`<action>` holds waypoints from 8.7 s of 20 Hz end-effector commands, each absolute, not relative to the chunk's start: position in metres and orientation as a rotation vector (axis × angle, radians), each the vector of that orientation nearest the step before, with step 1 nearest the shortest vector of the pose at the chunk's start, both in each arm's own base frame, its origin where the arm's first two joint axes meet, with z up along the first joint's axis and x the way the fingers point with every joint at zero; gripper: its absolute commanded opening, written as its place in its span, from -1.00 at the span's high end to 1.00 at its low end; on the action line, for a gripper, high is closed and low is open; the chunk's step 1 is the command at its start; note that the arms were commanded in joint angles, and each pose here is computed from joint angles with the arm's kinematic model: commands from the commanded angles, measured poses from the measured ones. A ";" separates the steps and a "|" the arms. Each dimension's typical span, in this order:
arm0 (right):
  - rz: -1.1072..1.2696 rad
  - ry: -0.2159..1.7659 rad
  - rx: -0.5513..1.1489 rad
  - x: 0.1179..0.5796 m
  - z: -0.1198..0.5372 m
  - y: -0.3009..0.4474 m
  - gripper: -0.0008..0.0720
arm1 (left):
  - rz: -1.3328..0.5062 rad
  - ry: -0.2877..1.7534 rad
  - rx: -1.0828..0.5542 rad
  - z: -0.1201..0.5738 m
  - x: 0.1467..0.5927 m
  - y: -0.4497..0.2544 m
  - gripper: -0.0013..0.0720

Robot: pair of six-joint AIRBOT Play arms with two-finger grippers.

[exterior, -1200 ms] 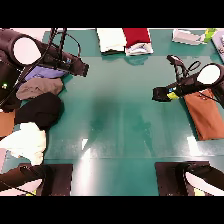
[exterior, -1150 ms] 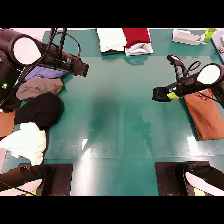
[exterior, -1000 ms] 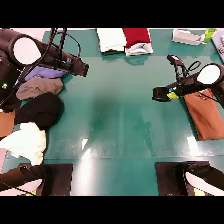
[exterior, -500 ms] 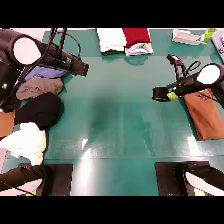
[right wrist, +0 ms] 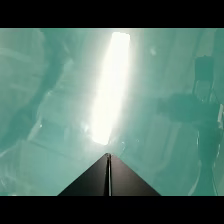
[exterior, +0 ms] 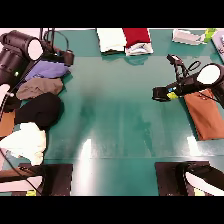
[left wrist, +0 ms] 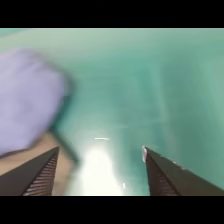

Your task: Fold the shirts.

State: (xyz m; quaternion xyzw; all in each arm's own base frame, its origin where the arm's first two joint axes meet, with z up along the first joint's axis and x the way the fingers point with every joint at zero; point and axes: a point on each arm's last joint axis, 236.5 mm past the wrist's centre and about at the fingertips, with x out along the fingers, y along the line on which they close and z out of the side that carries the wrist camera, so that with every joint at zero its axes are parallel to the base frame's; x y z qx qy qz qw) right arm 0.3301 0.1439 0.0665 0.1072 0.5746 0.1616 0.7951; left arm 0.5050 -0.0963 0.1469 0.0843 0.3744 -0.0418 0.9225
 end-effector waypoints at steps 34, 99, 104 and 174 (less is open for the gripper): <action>0.463 0.490 0.208 0.375 0.367 0.151 0.92 | -0.325 0.263 0.220 0.410 0.370 -0.149 0.90; 0.478 1.343 0.246 0.485 -0.062 0.275 -0.26 | -0.318 1.159 -0.032 0.047 0.379 -0.111 0.90; 0.526 1.355 0.201 0.493 -0.071 0.289 0.91 | -0.319 1.162 -0.031 0.047 0.379 -0.111 0.90; 0.332 1.085 0.203 0.392 0.103 0.157 -0.45 | -0.351 1.394 -0.284 -0.076 0.337 -0.226 0.44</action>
